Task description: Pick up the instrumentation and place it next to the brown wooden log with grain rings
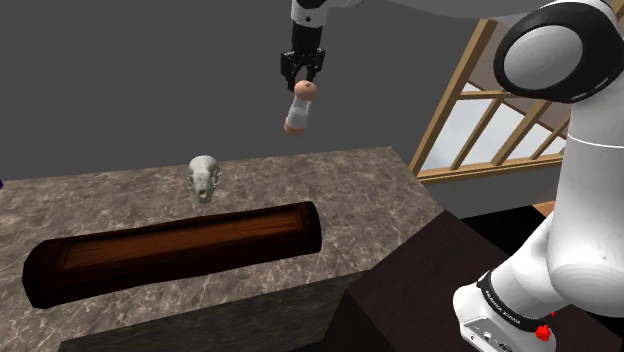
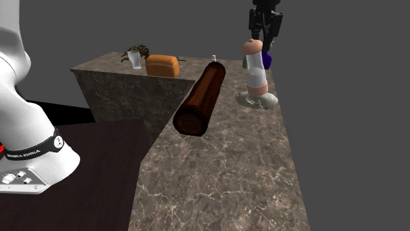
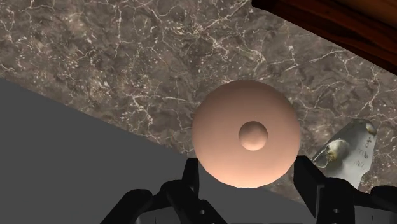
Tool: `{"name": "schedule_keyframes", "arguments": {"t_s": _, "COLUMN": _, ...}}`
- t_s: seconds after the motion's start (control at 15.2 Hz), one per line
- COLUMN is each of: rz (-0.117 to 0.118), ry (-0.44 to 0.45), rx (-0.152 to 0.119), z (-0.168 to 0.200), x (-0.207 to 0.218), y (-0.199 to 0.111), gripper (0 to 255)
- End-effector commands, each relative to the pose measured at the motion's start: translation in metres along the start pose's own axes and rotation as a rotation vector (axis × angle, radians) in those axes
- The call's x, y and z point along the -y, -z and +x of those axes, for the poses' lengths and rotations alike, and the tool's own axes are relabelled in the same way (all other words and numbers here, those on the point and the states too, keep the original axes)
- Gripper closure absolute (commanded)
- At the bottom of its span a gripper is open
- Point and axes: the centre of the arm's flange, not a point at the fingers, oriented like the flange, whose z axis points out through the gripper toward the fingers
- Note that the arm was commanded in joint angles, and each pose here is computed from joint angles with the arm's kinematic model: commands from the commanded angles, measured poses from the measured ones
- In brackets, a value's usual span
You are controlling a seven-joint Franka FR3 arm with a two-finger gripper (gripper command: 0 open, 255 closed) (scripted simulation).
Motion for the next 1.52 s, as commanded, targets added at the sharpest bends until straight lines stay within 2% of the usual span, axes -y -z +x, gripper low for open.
{"name": "schedule_keyframes", "arguments": {"t_s": 0.0, "rz": 0.000, "ry": -0.001, "rx": 0.000, "z": 0.006, "x": 0.024, "y": 0.000, "gripper": 255}}
{"name": "schedule_keyframes", "arguments": {"t_s": 0.2, "rz": 0.000, "ry": -0.001, "rx": 0.000, "z": 0.017, "x": 0.064, "y": -0.002, "gripper": 255}}
{"name": "schedule_keyframes", "arguments": {"t_s": 1.45, "rz": 0.000, "ry": -0.001, "rx": 0.000, "z": 0.011, "x": 0.061, "y": -0.102, "gripper": 255}}
